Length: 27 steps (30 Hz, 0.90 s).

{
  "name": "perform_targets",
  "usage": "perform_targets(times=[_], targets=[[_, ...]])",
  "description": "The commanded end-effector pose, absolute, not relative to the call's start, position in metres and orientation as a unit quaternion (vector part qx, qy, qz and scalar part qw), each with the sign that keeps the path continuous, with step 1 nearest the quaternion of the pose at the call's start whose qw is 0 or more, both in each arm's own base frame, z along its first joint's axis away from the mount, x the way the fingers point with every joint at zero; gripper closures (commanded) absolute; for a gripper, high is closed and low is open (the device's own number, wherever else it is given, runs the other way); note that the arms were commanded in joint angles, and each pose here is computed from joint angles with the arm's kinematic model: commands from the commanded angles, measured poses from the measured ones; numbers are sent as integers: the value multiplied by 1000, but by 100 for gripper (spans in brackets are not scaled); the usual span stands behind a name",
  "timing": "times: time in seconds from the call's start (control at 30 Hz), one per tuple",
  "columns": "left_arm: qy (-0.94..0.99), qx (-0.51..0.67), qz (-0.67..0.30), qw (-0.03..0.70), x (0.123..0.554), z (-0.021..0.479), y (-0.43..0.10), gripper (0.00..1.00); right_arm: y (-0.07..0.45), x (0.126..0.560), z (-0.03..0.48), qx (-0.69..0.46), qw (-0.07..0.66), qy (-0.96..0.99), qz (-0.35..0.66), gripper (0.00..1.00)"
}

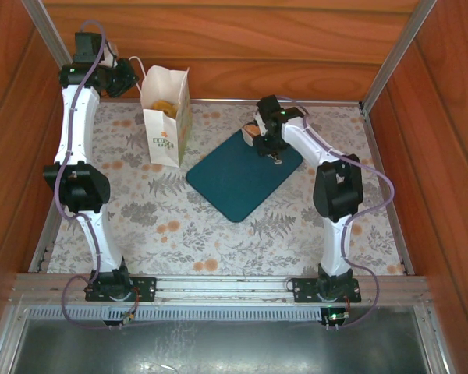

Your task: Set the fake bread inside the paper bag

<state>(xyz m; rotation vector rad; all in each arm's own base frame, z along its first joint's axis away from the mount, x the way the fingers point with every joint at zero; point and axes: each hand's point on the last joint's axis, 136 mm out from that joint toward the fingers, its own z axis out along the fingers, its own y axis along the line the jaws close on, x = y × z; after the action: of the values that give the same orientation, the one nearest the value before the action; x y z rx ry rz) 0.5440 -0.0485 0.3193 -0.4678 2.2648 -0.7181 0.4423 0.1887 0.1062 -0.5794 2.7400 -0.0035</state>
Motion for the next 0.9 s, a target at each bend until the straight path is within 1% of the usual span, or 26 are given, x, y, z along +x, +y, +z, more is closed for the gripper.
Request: perform_targets(times=[0.0, 0.27, 0.47, 0.63, 0.87], targets=[[867, -183, -286, 364, 550, 328, -45, 100, 189, 447, 107, -210, 168, 963, 1, 46], [868, -183, -285, 364, 550, 327, -45, 100, 190, 444, 101, -211, 157, 965, 5, 52], [867, -183, -284, 365, 550, 328, -44, 100, 188, 437, 108, -208, 156, 966, 9, 59], [867, -183, -284, 366, 550, 329, -44, 100, 191, 429, 124, -196, 166, 966, 27, 64], [867, -182, -284, 366, 551, 328, -44, 100, 201, 415, 160, -169, 198, 963, 71, 68]])
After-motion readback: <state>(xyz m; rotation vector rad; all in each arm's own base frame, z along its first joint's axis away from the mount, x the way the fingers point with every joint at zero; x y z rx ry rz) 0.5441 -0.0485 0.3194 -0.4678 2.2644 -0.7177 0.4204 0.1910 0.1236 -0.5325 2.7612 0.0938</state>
